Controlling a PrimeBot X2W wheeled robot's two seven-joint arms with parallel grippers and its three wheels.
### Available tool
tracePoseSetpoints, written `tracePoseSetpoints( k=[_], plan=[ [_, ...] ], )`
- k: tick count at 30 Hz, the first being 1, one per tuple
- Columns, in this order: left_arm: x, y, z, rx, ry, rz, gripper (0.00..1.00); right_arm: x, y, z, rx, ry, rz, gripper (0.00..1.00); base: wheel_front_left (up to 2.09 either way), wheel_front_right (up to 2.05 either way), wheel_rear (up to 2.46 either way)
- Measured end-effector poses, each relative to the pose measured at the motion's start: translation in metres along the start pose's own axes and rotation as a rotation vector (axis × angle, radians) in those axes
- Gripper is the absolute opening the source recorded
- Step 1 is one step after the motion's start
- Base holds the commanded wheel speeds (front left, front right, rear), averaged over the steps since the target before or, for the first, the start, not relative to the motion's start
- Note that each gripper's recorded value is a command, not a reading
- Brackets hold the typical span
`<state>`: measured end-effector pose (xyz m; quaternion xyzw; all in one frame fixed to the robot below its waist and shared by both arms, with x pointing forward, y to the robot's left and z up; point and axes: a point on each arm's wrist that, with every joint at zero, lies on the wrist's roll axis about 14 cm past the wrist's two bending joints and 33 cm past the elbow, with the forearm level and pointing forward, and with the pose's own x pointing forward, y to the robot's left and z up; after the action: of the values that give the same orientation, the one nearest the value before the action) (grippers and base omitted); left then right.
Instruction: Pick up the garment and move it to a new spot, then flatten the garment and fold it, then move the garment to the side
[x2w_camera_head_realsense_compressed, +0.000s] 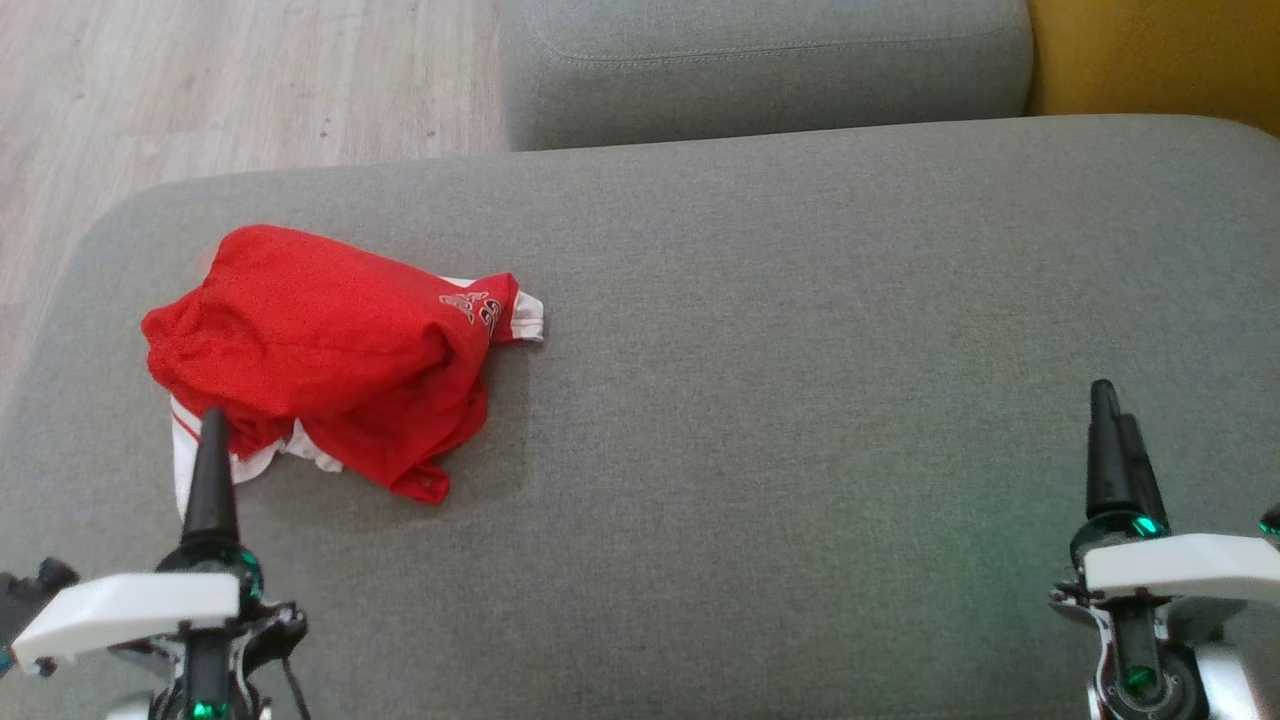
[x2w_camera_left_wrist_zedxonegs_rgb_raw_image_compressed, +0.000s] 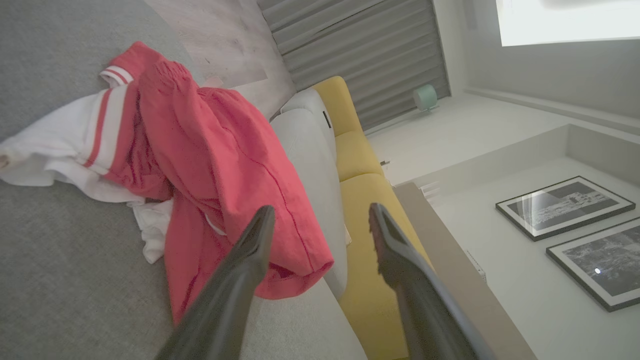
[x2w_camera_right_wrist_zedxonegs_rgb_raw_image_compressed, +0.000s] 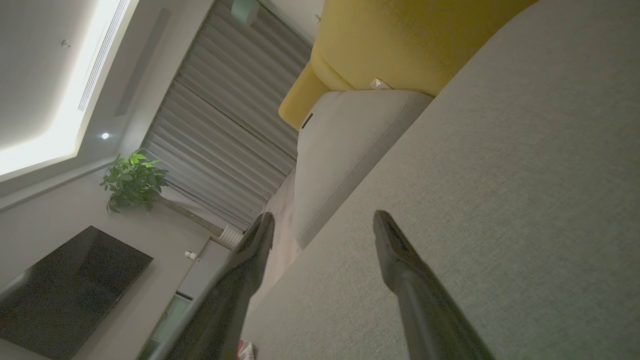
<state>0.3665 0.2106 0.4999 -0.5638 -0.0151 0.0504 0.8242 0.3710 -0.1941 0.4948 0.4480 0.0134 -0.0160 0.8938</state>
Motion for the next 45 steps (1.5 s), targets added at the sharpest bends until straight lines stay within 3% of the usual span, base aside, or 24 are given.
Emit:
tracePoseSetpoints(
  k=[18,45],
  plan=[
    [-0.002,-0.031,-0.031,0.389,0.056,-0.096,1.00,0.001,0.012,-0.010,-0.305,0.017,0.049,1.00,0.00,0.00,0.00],
    [-0.006,-0.050,-0.043,0.828,0.011,-0.152,1.00,0.003,0.032,-0.012,-0.665,-0.018,0.137,1.00,0.00,0.00,0.00]
  ],
)
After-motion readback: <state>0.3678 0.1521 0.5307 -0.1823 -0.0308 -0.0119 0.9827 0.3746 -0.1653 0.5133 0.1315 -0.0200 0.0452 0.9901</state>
